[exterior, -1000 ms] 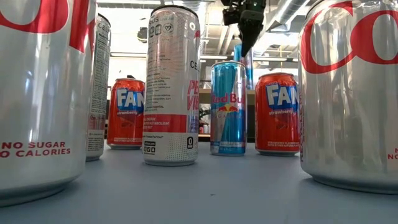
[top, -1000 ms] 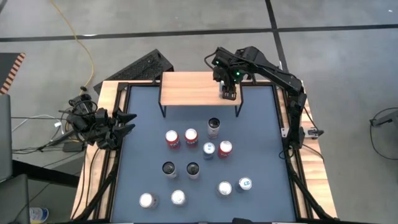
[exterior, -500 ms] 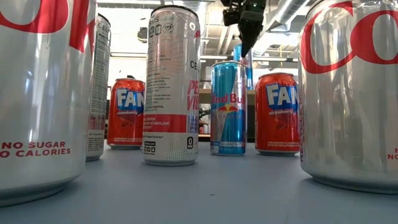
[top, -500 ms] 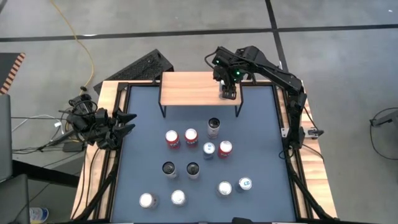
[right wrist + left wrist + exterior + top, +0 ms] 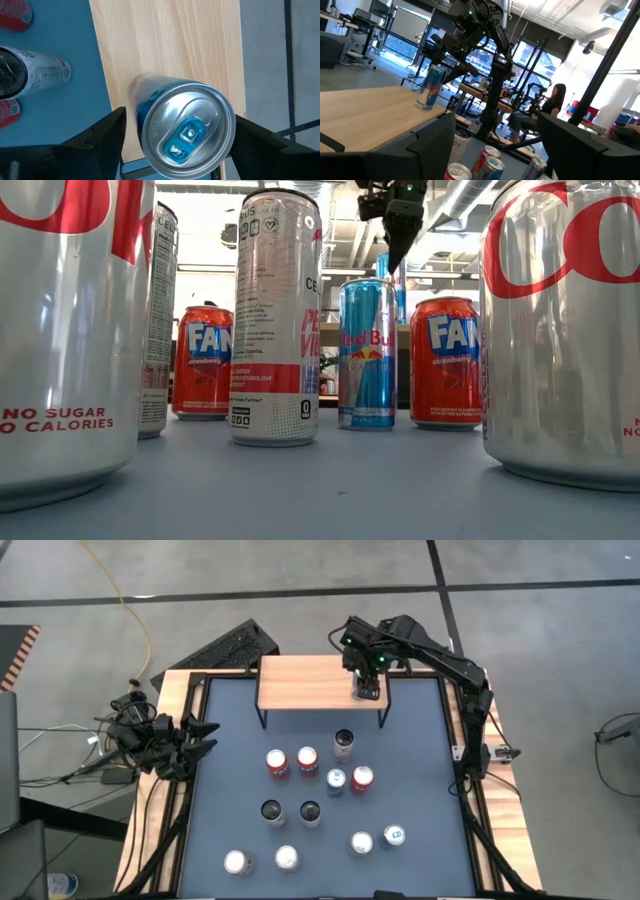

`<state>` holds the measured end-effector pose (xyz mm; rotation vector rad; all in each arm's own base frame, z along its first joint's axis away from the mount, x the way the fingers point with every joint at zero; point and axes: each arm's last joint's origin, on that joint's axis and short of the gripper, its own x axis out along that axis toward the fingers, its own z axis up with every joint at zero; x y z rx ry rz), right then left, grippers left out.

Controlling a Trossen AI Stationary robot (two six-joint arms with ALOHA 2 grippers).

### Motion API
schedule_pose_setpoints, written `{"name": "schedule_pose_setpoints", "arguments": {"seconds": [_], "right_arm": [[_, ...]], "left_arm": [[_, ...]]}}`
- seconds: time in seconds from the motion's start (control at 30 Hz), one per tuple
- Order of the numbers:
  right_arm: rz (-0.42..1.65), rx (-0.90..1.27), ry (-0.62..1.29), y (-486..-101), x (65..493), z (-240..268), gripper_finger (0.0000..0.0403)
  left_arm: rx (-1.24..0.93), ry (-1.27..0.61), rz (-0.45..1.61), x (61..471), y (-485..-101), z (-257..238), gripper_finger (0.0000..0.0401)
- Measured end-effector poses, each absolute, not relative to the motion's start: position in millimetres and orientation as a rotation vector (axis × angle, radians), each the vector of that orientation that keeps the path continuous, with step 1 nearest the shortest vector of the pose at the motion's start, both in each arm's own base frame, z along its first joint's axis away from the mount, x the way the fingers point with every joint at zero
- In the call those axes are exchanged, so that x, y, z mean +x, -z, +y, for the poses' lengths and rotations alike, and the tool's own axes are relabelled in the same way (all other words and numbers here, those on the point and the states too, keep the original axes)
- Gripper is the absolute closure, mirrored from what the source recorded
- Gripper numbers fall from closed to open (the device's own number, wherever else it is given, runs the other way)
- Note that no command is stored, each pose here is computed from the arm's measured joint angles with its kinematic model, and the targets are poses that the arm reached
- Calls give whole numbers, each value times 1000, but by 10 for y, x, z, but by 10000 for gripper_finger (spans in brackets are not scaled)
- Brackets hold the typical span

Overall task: Place canned beverage on shelf
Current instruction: Put the middle blue soda can on the shelf

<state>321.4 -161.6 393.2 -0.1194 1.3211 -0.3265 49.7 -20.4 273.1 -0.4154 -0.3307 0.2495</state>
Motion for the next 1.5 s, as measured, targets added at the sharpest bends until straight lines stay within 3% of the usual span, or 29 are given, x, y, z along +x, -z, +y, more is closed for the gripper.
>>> {"name": "schedule_pose_setpoints", "arguments": {"seconds": [0.7, 1.17, 1.3, 1.5], "right_arm": [[1183, -96, 414, -4155, 3086, -1636, 83], [885, 31, 548, -4882, 2218, -1313, 83], [873, 87, 568, -4816, 2080, -1208, 83], [806, 73, 556, -4334, 2048, -1112, 83]], "left_arm": [[-410, -252, -330, 497, -2731, -203, 129], [-415, -251, -330, 497, -2730, -204, 129], [-408, -250, -326, 500, -2725, -207, 129], [-404, -248, -322, 503, -2719, -211, 129]]}}
